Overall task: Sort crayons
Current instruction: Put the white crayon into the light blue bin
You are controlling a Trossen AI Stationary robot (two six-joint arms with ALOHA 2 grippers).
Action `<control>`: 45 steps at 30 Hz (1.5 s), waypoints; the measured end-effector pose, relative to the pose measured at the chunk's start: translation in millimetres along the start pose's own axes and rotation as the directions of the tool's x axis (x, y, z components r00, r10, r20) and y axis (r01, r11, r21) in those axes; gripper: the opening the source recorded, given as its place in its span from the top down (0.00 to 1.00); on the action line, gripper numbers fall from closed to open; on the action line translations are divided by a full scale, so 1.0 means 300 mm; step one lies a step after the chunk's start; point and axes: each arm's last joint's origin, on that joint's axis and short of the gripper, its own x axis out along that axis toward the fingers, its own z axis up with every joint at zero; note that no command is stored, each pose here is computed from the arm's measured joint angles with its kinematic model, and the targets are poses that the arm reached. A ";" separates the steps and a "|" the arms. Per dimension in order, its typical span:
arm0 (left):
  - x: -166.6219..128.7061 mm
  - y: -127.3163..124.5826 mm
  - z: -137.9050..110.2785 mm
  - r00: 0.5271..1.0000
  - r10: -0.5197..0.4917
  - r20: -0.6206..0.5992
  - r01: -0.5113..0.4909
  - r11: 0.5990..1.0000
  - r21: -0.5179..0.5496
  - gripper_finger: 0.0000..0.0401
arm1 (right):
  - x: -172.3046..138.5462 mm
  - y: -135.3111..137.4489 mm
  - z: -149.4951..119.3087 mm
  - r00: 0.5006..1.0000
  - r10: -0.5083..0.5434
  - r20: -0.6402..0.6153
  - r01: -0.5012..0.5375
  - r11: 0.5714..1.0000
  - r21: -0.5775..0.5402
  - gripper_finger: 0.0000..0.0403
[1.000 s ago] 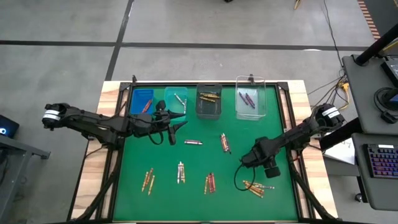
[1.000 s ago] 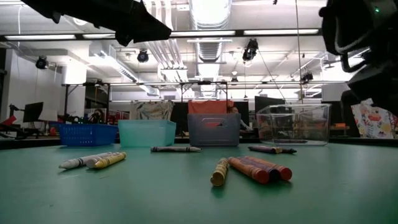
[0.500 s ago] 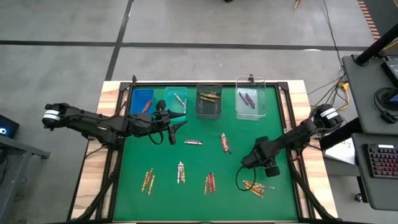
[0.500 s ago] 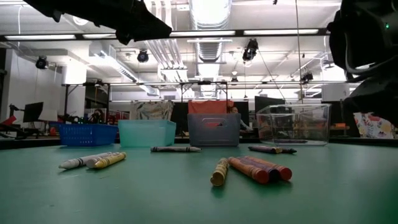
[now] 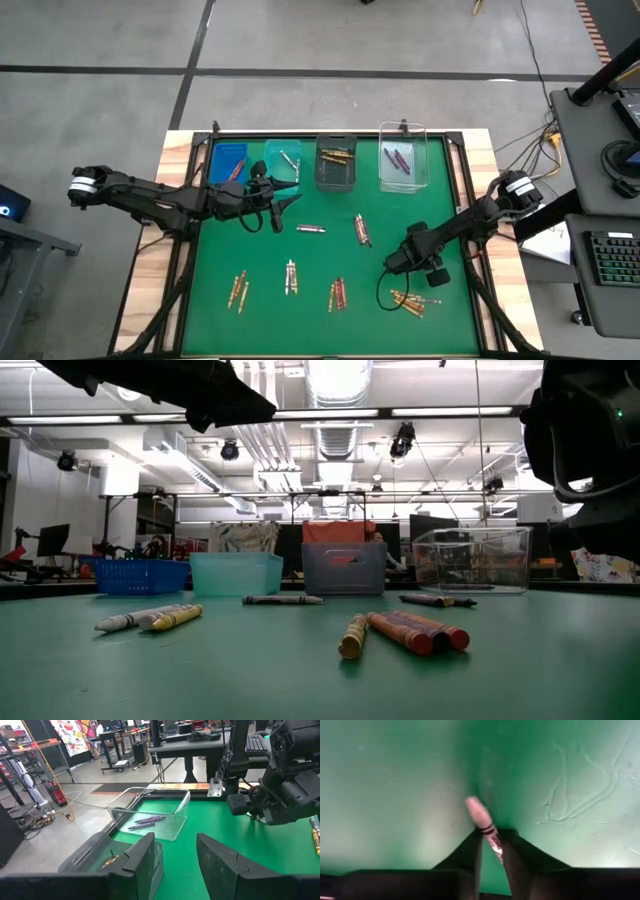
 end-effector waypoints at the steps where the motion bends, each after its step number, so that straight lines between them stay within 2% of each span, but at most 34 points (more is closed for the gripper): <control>1: 0.000 0.000 0.000 1.000 0.000 0.001 0.000 1.000 0.000 0.68 | -0.007 0.001 -0.001 1.000 0.004 0.006 -0.004 1.000 -0.001 0.88; 3: 0.000 0.001 0.000 1.000 0.014 0.001 -0.014 1.000 -0.005 0.68 | -0.024 0.003 -0.002 1.000 0.001 0.020 -0.001 1.000 -0.001 0.95; 6: 0.000 0.004 0.000 0.999 0.039 0.001 -0.039 0.999 -0.010 0.68 | -0.064 0.001 0.001 0.996 -0.041 0.077 0.038 0.999 0.039 0.97; 9: 0.000 0.002 0.006 1.000 0.012 0.025 -0.012 1.000 -0.021 0.68 | -0.119 0.003 -0.022 0.993 -0.044 0.106 0.036 0.996 0.084 0.98; 13: -0.001 -0.005 0.011 0.998 -0.053 0.045 0.054 0.998 -0.025 0.68 | -0.213 0.005 -0.038 0.963 -0.060 0.263 0.019 0.987 0.158 0.98; 16: -0.002 -0.008 0.020 0.992 -0.099 0.076 0.101 0.994 -0.033 0.68 | -0.282 0.002 -0.058 0.911 -0.102 0.400 0.008 0.973 0.229 0.98; 19: -0.005 -0.016 0.036 0.976 -0.176 0.128 0.182 0.983 -0.037 0.68 | -0.351 -0.003 -0.065 0.791 -0.134 0.597 -0.039 0.963 0.267 0.98; 23: -0.010 -0.024 0.054 0.945 -0.266 0.191 0.279 0.959 -0.045 0.68 | -0.436 -0.012 -0.068 0.516 -0.216 0.829 -0.048 0.959 0.280 0.98; 25: -0.011 -0.027 0.057 0.940 -0.277 0.200 0.294 0.954 -0.059 0.68 | -0.468 -0.017 -0.064 0.370 -0.285 0.884 -0.009 0.951 0.310 0.98; 27: -0.013 -0.029 0.059 0.937 -0.282 0.206 0.303 0.950 -0.076 0.68 | -0.496 -0.024 -0.056 0.234 -0.307 0.922 0.025 0.950 0.310 0.98; 30: -0.017 -0.038 0.060 0.926 -0.313 0.211 0.335 0.939 -0.080 0.68 | -0.521 -0.044 -0.036 0.050 -0.301 0.952 0.043 0.953 0.299 0.98; 33: -0.022 -0.053 0.060 0.901 -0.378 0.214 0.399 0.914 -0.067 0.68 | -0.532 -0.067 -0.016 -0.106 -0.277 0.955 0.065 0.956 0.285 0.98; 36: -0.014 -0.074 0.048 0.891 -0.406 0.203 0.425 0.903 -0.060 0.68 | -0.540 -0.095 0.007 -0.227 -0.216 0.949 0.076 0.968 0.239 0.98; 39: 0.011 -0.094 0.026 0.891 -0.414 0.187 0.431 0.900 -0.059 0.68 | -0.550 -0.125 0.030 -0.303 -0.175 0.937 0.084 0.974 0.209 0.98; 41: 0.030 -0.107 0.011 0.890 -0.416 0.188 0.433 0.899 -0.061 0.68 | -0.552 -0.143 0.048 -0.336 -0.163 0.928 0.091 0.975 0.205 0.98; 45: 0.069 -0.128 -0.011 0.886 -0.412 0.214 0.434 0.899 -0.063 0.68 | -0.545 -0.179 0.080 -0.360 -0.149 0.921 0.096 0.976 0.195 0.98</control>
